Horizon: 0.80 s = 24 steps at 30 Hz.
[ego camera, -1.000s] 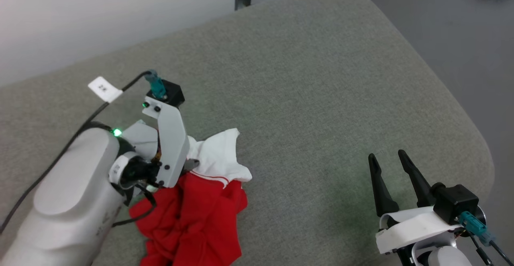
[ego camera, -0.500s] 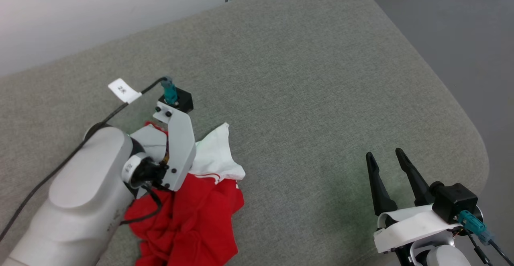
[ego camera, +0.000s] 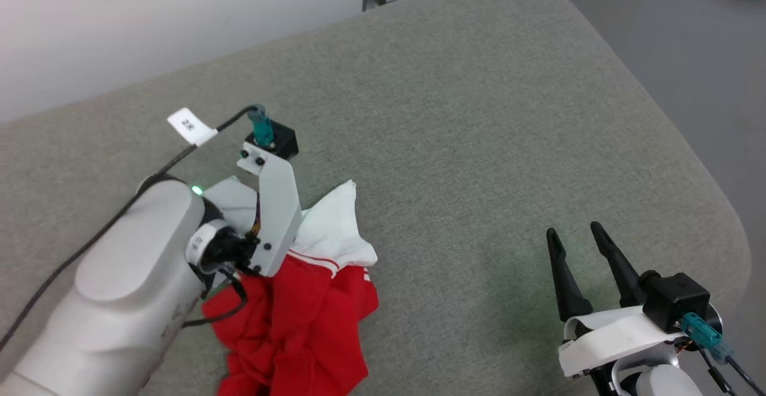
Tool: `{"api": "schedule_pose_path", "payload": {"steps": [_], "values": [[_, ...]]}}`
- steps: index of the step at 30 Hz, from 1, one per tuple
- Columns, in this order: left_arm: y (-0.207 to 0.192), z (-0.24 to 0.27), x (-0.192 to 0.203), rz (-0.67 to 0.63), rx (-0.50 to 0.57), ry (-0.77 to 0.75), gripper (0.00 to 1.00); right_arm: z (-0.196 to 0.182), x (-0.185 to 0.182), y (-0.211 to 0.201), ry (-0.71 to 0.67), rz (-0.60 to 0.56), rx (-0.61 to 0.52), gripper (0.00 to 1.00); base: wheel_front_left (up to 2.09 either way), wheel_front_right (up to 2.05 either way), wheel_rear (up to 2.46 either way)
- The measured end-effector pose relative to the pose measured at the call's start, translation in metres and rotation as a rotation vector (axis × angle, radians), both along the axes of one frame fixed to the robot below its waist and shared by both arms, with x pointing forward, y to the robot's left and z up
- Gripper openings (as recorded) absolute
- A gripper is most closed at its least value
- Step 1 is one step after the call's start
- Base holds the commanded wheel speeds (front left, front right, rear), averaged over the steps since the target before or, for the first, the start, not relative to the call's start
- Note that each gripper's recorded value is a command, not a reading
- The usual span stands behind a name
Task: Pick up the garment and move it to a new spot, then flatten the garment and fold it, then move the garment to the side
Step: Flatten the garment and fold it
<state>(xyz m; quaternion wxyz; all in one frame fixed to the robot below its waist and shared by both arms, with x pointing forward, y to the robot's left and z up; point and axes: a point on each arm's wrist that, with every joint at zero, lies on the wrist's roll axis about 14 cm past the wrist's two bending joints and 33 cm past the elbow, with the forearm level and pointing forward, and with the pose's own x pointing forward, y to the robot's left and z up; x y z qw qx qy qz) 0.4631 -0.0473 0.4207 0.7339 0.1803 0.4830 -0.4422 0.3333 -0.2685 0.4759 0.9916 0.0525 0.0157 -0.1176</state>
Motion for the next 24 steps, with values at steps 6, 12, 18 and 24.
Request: {"api": "schedule_pose_path", "payload": {"steps": [6, 12, 18, 24], "values": [[0.007, 0.026, 0.01, 0.029, -0.041, -0.059, 0.0, -0.001, 0.003, 0.007, -0.001, 0.026, -0.007, 1.0, 0.0, 0.0, 0.0], [0.019, 0.056, 0.013, 0.066, -0.095, -0.117, 0.0, -0.002, 0.008, 0.017, 0.001, 0.063, -0.014, 1.0, 0.0, 0.0, 0.0], [0.043, 0.084, 0.014, 0.134, -0.151, -0.189, 0.0, -0.001, 0.016, 0.033, -0.009, 0.118, -0.018, 1.0, 0.0, 0.0, 0.0], [0.081, 0.108, 0.009, 0.227, -0.206, -0.253, 0.0, 0.001, 0.021, 0.048, -0.02, 0.166, -0.025, 1.0, 0.0, 0.0, 0.0]]}}
